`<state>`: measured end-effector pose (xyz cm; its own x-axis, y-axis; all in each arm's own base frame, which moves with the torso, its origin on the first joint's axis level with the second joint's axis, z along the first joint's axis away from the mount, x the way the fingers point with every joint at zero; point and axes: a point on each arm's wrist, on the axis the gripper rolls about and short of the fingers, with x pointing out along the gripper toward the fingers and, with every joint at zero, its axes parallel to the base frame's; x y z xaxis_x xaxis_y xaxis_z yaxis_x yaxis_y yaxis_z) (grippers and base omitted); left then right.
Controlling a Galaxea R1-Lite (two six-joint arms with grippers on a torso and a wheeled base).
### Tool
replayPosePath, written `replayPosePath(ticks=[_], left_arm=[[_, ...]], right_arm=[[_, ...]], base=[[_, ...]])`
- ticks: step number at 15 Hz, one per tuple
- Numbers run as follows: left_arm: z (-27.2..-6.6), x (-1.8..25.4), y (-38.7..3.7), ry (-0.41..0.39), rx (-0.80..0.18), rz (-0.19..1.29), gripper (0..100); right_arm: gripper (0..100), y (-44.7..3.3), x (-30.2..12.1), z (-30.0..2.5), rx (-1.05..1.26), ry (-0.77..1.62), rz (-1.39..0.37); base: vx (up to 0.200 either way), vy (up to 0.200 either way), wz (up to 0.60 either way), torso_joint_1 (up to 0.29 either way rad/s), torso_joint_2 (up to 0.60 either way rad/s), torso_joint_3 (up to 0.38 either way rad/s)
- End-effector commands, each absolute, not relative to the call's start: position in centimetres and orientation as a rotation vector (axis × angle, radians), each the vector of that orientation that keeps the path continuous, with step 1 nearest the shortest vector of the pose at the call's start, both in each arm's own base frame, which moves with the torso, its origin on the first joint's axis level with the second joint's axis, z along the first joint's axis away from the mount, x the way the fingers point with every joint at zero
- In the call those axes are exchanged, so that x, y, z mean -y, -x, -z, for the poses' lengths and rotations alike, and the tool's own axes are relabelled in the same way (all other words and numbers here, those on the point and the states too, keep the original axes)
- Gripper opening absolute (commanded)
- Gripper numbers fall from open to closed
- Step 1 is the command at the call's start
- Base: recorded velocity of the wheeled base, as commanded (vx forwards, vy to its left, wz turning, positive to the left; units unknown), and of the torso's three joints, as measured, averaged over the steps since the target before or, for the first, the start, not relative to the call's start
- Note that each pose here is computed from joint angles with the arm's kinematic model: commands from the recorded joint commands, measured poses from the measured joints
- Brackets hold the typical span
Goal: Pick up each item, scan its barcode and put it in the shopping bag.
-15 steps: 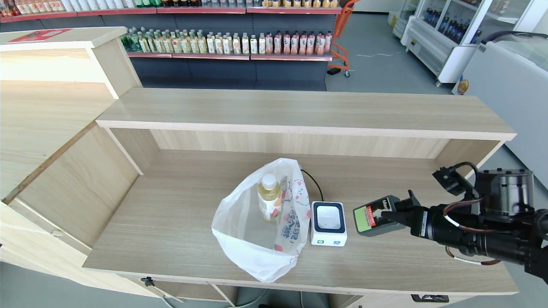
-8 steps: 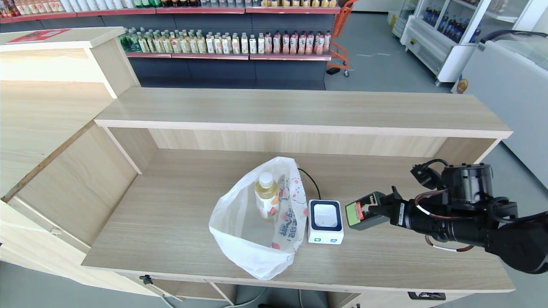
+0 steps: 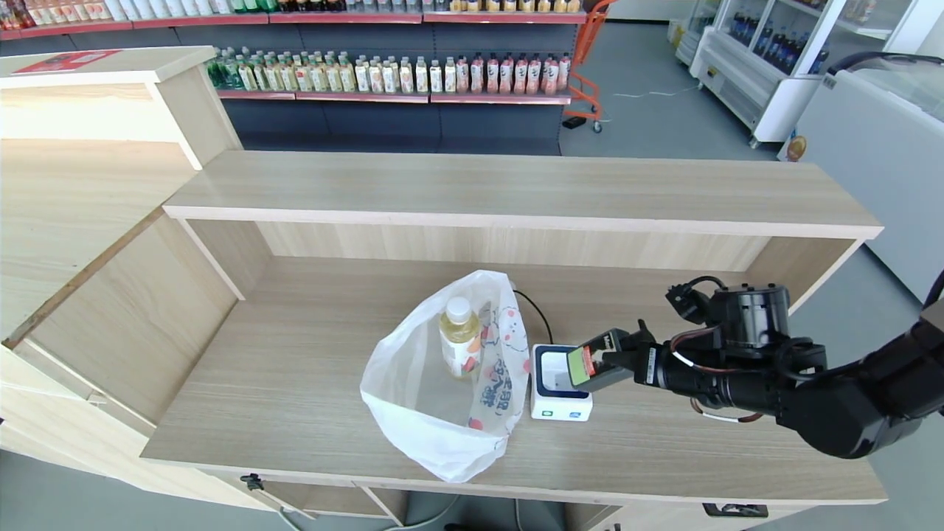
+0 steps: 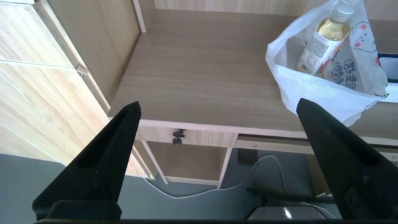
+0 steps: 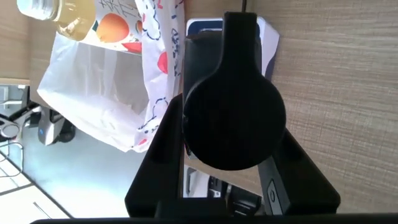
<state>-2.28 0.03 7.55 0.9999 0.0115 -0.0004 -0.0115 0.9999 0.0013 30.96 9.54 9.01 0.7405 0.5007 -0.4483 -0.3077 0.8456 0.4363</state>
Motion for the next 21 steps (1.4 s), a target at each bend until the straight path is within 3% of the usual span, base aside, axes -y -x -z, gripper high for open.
replayPosePath(ticks=[1, 13, 17, 19, 21], left_arm=[[-7.5, 0.0, 2.3, -0.002, 0.000, -0.012, 100], [-7.5, 0.0, 2.3, -0.003, 0.000, -0.012, 100], [-7.5, 0.0, 2.3, -0.002, 0.000, -0.012, 100], [-7.5, 0.0, 2.3, -0.002, 0.000, -0.012, 100], [-7.5, 0.0, 2.3, 0.000, 0.000, -0.012, 100]], right_arm=[[0, -31.5, -10.2, -7.5, -0.611, -0.344, -0.462], [0, -33.4, -11.6, -5.9, -0.621, -0.339, -0.483], [0, -32.1, -10.9, -10.1, -0.510, -0.347, -0.499], [0, -28.8, -9.3, -14.6, -0.375, -0.299, -0.506], [0, -25.5, -8.0, -16.4, -0.336, -0.257, -0.509]], base=[[0.000, 0.000, 0.00, 0.000, 0.00, 0.000], [0.000, 0.000, 0.00, 0.000, 0.00, 0.000], [0.000, 0.000, 0.00, 0.000, 0.00, 0.000], [0.000, 0.000, 0.00, 0.000, 0.00, 0.000], [0.000, 0.200, 0.00, 0.002, 0.00, 0.002]])
